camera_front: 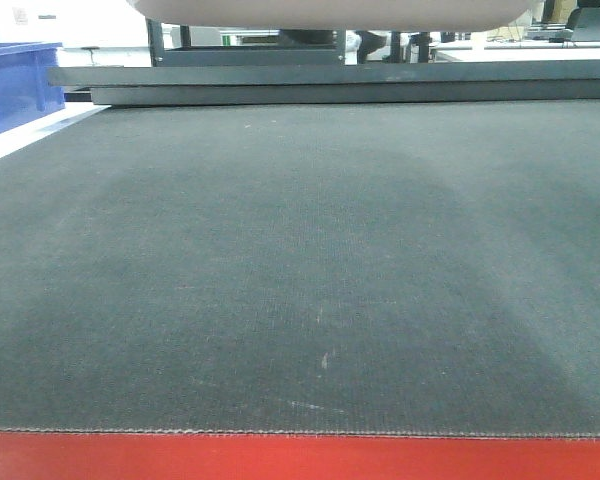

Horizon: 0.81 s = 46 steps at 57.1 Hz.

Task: Grab white bin and place on right shelf
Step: 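Hold the bin raised with both grippers while backing away from the table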

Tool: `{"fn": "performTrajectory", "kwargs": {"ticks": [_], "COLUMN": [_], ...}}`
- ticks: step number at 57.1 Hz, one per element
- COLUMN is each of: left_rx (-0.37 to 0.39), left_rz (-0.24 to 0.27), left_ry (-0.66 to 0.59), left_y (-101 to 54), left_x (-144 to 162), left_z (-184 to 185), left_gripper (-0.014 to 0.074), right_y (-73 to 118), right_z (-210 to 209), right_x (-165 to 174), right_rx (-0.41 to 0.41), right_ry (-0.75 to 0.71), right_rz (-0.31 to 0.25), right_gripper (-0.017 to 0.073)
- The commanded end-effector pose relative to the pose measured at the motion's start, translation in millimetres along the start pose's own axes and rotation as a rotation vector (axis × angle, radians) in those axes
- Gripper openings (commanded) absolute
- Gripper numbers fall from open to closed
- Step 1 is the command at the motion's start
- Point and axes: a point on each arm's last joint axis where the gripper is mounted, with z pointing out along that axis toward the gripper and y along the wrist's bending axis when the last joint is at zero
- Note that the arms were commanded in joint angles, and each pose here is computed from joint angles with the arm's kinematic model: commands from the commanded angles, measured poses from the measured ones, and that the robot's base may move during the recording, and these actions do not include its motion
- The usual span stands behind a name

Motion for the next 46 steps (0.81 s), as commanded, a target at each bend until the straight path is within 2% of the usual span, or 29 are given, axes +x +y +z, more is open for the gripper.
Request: {"fn": "performTrajectory", "kwargs": {"ticks": [1, 46], "left_rx": [0.295, 0.295], "left_rz": [0.027, 0.027], "left_ry": [0.161, 0.161], "left_y": [-53.8, -53.8], "left_x": [18.5, 18.5], "left_z": [-2.9, -2.9], "left_gripper": [-0.0126, -0.0126], "right_y": [36.5, 35.1], "right_z": [-3.2, -2.8], "right_x": [-1.6, -2.4], "right_rx": [-0.185, -0.174], "right_ry": [-0.014, -0.022], "right_rz": [0.003, 0.005], "right_gripper": [0.0058, 0.0058]}}
